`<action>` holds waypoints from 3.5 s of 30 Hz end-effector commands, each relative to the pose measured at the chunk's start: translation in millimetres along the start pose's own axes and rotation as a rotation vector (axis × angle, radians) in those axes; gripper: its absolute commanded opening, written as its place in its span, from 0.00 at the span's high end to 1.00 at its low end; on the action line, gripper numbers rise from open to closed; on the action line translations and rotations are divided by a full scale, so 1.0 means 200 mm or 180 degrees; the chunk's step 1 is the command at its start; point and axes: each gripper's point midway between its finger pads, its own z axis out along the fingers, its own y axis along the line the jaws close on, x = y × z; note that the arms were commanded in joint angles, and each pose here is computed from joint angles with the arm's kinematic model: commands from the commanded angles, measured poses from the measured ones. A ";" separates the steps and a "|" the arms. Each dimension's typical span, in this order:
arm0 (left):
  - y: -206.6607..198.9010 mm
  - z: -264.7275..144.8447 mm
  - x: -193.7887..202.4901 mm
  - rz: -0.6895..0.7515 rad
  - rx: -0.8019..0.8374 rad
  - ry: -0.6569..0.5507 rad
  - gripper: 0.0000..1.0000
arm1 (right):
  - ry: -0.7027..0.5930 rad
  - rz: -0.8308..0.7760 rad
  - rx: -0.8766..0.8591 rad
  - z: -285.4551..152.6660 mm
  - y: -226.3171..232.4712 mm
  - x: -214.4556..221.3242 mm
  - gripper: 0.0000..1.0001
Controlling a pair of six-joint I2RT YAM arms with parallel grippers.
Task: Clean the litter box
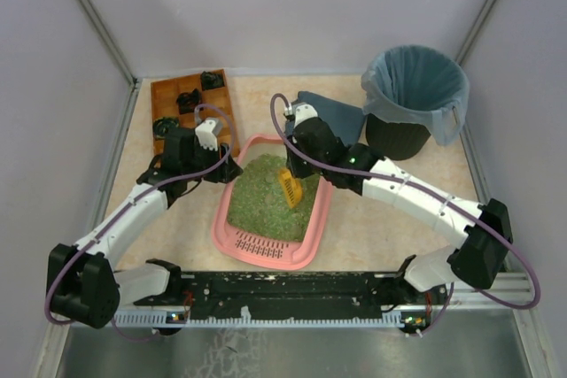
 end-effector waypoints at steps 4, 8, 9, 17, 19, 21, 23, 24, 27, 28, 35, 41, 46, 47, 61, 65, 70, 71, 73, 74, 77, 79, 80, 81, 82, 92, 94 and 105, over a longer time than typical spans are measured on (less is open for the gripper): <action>-0.05 0.02 -0.04 0.0045 0.0187 0.0015 0.49 | 0.0054 0.0683 0.0506 -0.04 -0.08 0.00 1.00; -0.05 0.02 -0.03 0.0039 0.0215 0.0050 0.51 | 0.0165 0.0810 0.0415 0.01 -0.04 0.08 1.00; -0.06 0.02 -0.03 0.0039 0.0218 0.0050 0.51 | 0.0183 0.0858 0.0327 0.02 -0.02 0.10 1.00; -0.05 0.03 -0.02 0.0031 0.0207 0.0069 0.52 | 0.0107 0.1329 -0.0392 0.12 0.17 0.17 1.00; -0.05 0.03 -0.02 0.0031 0.0211 0.0072 0.52 | 0.0091 0.1450 -0.0503 0.14 0.20 0.20 1.00; -0.05 0.03 -0.02 0.0031 0.0219 0.0075 0.53 | 0.0040 0.1601 -0.0621 0.16 0.22 0.21 1.00; -0.05 0.03 -0.02 0.0028 0.0223 0.0081 0.53 | -0.0020 0.1793 -0.0728 0.17 0.24 0.22 1.00; -0.06 0.03 -0.02 0.0023 0.0230 0.0090 0.53 | -0.0055 0.1933 -0.0774 0.17 0.25 0.22 1.00; -0.05 0.03 -0.02 0.0025 0.0225 0.0092 0.53 | -0.0096 0.2201 -0.0838 0.19 0.25 0.25 1.00; -0.06 0.03 -0.02 0.0025 0.0230 0.0092 0.53 | -0.0108 0.2265 -0.0829 0.20 0.25 0.26 1.00; -0.06 0.03 -0.01 0.0020 0.0238 0.0107 0.54 | -0.0109 0.2289 -0.0998 0.25 0.28 0.30 1.00; -0.06 0.04 -0.01 0.0014 0.0245 0.0123 0.54 | -0.0037 0.2251 -0.1233 0.28 0.35 0.32 1.00; -0.05 0.04 -0.01 0.0014 0.0237 0.0122 0.54 | -0.0129 0.2262 -0.1090 0.26 0.30 0.30 1.00; -0.05 0.04 -0.01 0.0012 0.0235 0.0125 0.54 | -0.0172 0.2267 -0.1056 0.25 0.28 0.29 1.00; -0.03 0.01 -0.04 0.0063 0.0126 0.0008 0.42 | -0.0642 0.2463 -0.0996 0.12 0.14 0.18 1.00; -0.03 0.00 -0.05 0.0070 0.0116 -0.0016 0.41 | -0.0722 0.2512 -0.1042 0.11 0.12 0.17 1.00; -0.03 0.00 -0.06 0.0073 0.0104 -0.0042 0.39 | -0.0832 0.2606 -0.1107 0.08 0.10 0.16 1.00; -0.03 0.00 -0.06 0.0076 0.0100 -0.0046 0.39 | -0.0854 0.2634 -0.1124 0.08 0.09 0.16 1.00; -0.03 -0.01 -0.06 0.0080 0.0096 -0.0059 0.38 | -0.0892 0.2685 -0.1152 0.07 0.08 0.15 1.00; -0.03 -0.01 -0.06 0.0081 0.0096 -0.0060 0.37 | -0.0915 0.2699 -0.1162 0.07 0.08 0.15 1.00; -0.03 -0.01 -0.06 0.0080 0.0085 -0.0072 0.37 | -0.0946 0.2715 -0.1162 0.05 0.06 0.14 1.00; -0.03 -0.01 -0.07 0.0084 0.0089 -0.0078 0.37 | -0.0977 0.2725 -0.1151 0.04 0.05 0.12 1.00; -0.03 -0.01 -0.06 0.0083 0.0090 -0.0076 0.36 | -0.0982 0.2727 -0.1141 0.04 0.05 0.12 1.00; -0.03 -0.01 -0.07 0.0083 0.0091 -0.0079 0.37 | -0.0991 0.2728 -0.1135 0.03 0.04 0.12 1.00; -0.03 -0.01 -0.06 0.0081 0.0094 -0.0074 0.36 | -0.1005 0.2729 -0.1132 0.02 0.04 0.11 1.00; -0.03 -0.01 -0.07 0.0086 0.0089 -0.0094 0.38 | -0.1100 0.2746 -0.1157 -0.06 -0.01 0.12 1.00; -0.03 -0.01 -0.08 0.0091 0.0082 -0.0111 0.38 | -0.1153 0.2789 -0.1205 -0.09 -0.02 0.12 1.00; -0.03 -0.03 -0.10 0.0093 0.0062 -0.0186 0.38 | -0.1697 0.3228 -0.1640 -0.31 -0.13 0.15 1.00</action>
